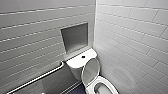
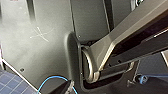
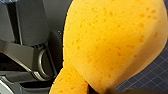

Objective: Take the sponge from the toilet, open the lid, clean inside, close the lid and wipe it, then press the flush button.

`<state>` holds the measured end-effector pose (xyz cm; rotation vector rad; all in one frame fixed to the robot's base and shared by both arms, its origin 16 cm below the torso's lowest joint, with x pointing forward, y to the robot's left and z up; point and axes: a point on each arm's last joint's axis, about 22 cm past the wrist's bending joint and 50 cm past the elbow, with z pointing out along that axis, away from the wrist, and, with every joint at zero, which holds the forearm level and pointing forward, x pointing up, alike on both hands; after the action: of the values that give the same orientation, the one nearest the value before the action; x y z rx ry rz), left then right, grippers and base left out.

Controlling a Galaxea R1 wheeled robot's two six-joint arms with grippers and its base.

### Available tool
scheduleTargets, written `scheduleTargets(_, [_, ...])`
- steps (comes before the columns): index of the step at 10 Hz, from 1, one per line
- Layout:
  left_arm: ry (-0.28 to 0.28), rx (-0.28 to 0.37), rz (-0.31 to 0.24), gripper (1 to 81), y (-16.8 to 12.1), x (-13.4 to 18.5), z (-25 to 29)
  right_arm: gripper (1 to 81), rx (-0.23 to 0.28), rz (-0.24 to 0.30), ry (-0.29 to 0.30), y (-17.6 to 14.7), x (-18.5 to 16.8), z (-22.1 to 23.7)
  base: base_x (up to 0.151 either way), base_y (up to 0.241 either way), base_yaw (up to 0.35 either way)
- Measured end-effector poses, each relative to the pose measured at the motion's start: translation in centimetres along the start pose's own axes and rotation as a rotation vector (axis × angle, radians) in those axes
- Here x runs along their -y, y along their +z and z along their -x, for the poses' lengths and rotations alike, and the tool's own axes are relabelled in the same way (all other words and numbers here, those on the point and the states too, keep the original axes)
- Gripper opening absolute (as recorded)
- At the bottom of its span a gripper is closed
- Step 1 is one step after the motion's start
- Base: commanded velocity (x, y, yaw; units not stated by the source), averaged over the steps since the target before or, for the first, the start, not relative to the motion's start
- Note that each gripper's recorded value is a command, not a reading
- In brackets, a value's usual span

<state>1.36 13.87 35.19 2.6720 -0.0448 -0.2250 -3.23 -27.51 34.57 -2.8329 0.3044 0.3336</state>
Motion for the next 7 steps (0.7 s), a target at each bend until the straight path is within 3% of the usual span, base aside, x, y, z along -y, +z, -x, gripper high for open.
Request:
scheduleTargets(3, [-0.018,-0.047,-0.015,81.1,-1.1,2.2,-4.6,1.0,0.090,0.064,-0.018,1.1,1.3,2.1,0.000,0.000,0.000])
scheduleTargets(7, [0.015,-0.084,0.075,81.1,-3.1,0.3,-12.4,1.0,0.114,0.109,-0.147,1.1,0.5,-0.2,0.000,0.000,0.000])
